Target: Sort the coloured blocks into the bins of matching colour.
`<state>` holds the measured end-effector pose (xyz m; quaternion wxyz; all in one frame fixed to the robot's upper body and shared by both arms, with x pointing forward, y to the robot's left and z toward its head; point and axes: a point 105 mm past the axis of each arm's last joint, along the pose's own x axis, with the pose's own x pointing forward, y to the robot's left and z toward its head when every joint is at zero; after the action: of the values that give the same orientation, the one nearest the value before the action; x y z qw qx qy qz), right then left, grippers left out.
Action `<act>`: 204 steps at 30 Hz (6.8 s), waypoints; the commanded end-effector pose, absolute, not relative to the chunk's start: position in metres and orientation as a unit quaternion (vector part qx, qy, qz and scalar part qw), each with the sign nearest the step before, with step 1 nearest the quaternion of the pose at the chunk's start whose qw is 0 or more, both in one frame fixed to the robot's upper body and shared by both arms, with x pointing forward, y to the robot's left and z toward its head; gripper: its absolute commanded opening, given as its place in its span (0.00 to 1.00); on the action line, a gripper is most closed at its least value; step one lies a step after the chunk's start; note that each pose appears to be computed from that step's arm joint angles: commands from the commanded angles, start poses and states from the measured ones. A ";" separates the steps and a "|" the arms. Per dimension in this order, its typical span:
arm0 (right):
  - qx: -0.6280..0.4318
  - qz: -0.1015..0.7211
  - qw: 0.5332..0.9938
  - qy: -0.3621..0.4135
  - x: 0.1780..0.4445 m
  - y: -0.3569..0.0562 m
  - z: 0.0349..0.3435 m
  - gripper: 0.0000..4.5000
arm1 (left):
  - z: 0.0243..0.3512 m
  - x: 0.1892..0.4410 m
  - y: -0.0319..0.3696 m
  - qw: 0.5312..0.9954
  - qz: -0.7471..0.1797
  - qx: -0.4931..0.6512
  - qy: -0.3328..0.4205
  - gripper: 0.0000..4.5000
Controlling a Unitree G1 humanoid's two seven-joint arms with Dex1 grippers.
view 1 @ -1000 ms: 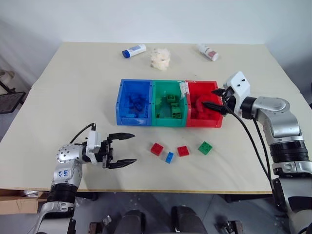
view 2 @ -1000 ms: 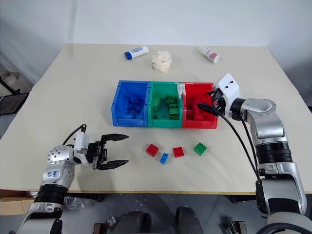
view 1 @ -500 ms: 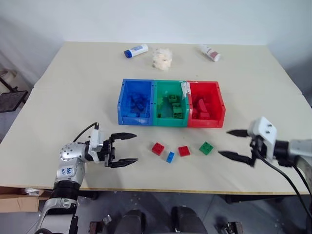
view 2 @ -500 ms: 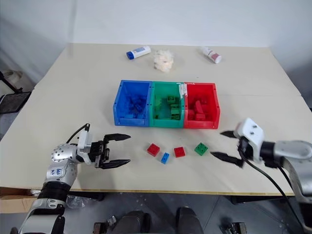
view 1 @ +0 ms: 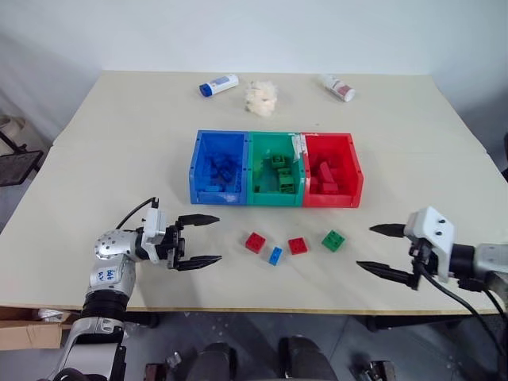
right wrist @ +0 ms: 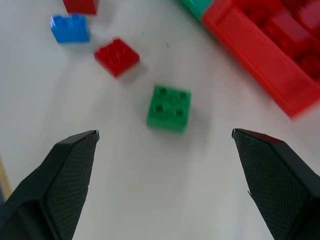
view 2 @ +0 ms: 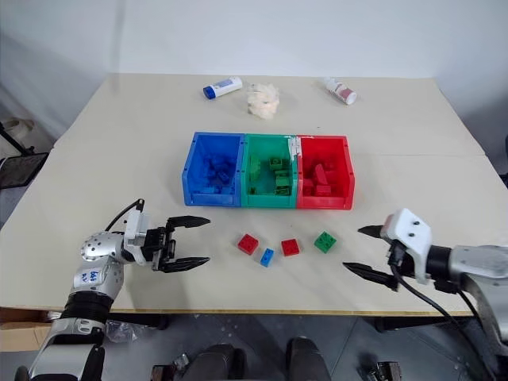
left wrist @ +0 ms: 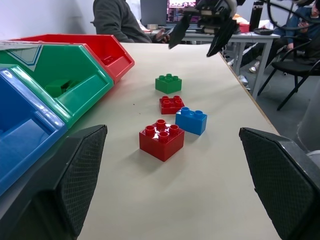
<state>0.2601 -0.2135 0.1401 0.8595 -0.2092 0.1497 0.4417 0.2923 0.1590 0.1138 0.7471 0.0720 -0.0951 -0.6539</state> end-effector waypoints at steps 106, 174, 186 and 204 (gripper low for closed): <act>-0.222 0.546 0.798 0.129 0.307 -0.128 0.107 0.34 | 0.115 0.266 0.173 0.764 -0.630 0.074 -0.119 1.00; -0.196 0.616 0.760 0.073 0.287 -0.066 0.136 0.34 | 0.115 0.263 0.175 0.776 -0.615 0.071 -0.122 1.00; -0.213 0.569 0.794 -0.039 0.331 -0.041 0.201 0.34 | 0.123 0.272 0.172 0.776 -0.611 0.072 -0.139 1.00; -0.148 0.456 0.855 -0.196 0.391 0.015 0.241 0.80 | 0.124 0.270 0.173 0.785 -0.598 0.077 -0.145 1.00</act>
<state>0.3943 0.0201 0.2275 0.8583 -0.1528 -0.1629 0.4620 0.2715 0.1708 0.1151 0.7838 0.0681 -0.1239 -0.6047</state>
